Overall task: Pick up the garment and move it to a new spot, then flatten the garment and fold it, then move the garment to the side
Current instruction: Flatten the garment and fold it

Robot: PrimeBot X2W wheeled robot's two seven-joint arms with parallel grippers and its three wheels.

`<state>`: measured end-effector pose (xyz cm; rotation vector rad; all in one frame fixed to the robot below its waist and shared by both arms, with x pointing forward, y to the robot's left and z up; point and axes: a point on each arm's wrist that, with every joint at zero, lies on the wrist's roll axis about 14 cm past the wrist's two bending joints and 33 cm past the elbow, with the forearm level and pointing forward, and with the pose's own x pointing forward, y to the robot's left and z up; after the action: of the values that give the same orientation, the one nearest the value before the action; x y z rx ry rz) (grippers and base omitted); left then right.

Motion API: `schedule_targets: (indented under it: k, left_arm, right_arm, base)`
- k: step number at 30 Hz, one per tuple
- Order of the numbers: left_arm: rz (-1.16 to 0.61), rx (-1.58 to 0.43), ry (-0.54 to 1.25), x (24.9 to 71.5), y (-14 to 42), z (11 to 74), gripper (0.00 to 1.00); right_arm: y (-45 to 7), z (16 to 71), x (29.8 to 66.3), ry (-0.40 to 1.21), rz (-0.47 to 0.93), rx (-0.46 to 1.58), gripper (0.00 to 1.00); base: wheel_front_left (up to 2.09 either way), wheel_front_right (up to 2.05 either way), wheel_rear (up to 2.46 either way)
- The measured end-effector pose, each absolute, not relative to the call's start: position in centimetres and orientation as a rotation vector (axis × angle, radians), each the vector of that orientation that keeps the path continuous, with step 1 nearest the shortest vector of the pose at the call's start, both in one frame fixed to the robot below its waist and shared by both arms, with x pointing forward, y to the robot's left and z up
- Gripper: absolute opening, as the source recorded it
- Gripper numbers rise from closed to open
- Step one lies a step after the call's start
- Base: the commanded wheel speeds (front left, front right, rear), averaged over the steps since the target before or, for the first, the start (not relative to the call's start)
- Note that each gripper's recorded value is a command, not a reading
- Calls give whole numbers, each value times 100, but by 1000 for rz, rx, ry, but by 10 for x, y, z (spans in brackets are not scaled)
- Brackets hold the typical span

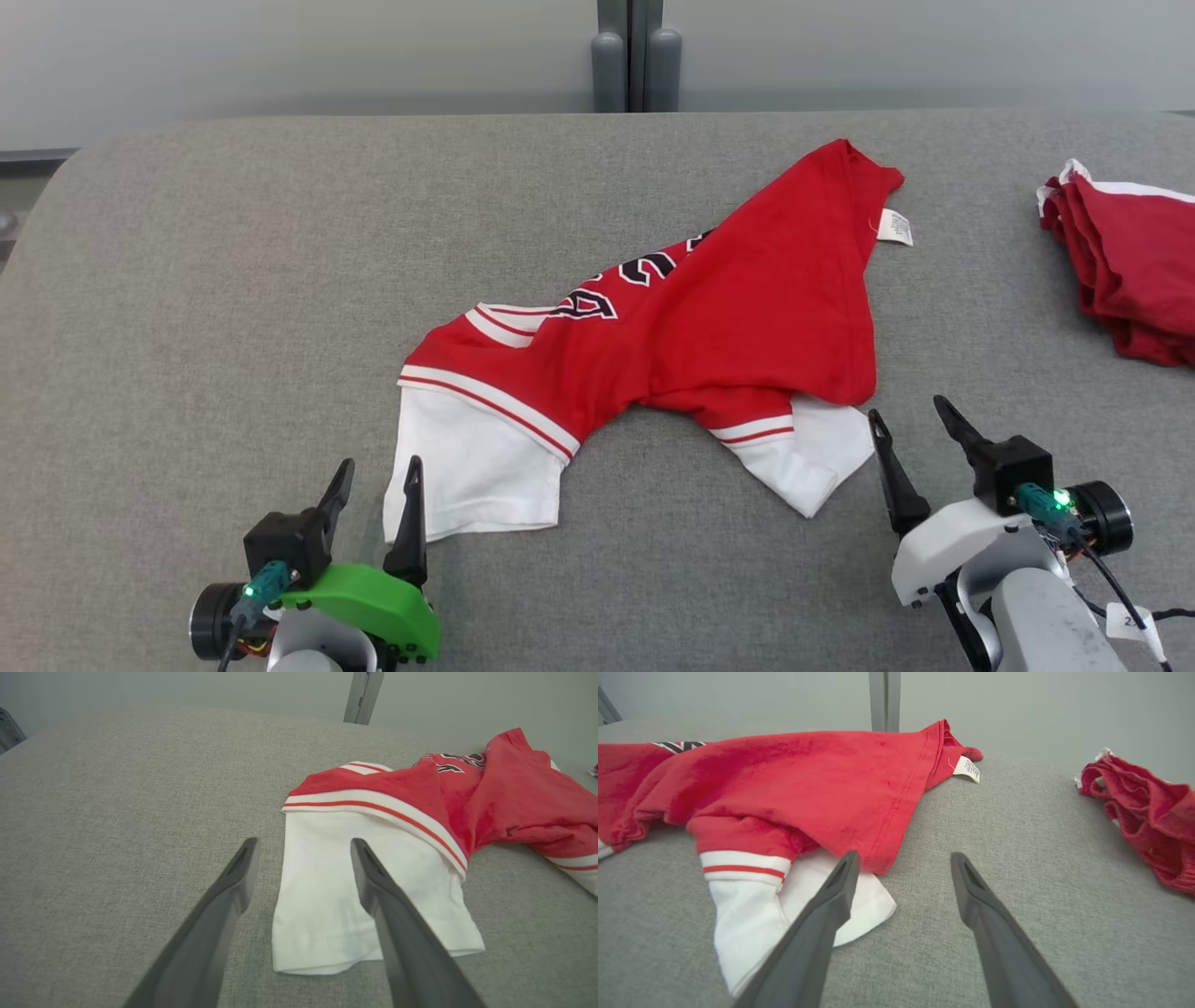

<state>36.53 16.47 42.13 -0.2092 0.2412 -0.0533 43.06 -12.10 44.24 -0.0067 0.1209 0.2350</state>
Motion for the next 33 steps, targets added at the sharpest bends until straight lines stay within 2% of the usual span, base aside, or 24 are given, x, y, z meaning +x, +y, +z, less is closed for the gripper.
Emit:
schedule_targets:
  k: [8, 16, 17, 18, 20, 21, 33]
  left_arm:
    - [-4, -229, 233, 360, 174, 420, 100]
    - [35, -224, 239, 355, 185, 417, 100]
    - [38, -225, 239, 355, 186, 417, 100]
    - [39, -226, 237, 355, 186, 417, 100]
    - [36, -227, 235, 355, 184, 418, 100]
    - [33, -228, 234, 356, 183, 418, 100]
    - [-32, -236, 209, 364, 162, 425, 100]
  right_arm:
    - [-87, 419, 449, 188, 359, -151, 100]
    - [-86, 423, 472, 161, 366, -250, 100]
    - [-87, 422, 473, 161, 363, -256, 84]
    - [-88, 422, 473, 161, 359, -265, 47]
    - [-91, 422, 473, 161, 356, -287, 20]
    - [-93, 423, 473, 161, 352, -288, 0]
    - [-124, 449, 468, 97, 271, -341, 0]
  base:
    - [0, 0, 0]
    - [0, 0, 0]
    - [0, 0, 0]
    - [0, 0, 0]
    - [0, 0, 0]
    - [0, 0, 0]
    - [0, 0, 0]
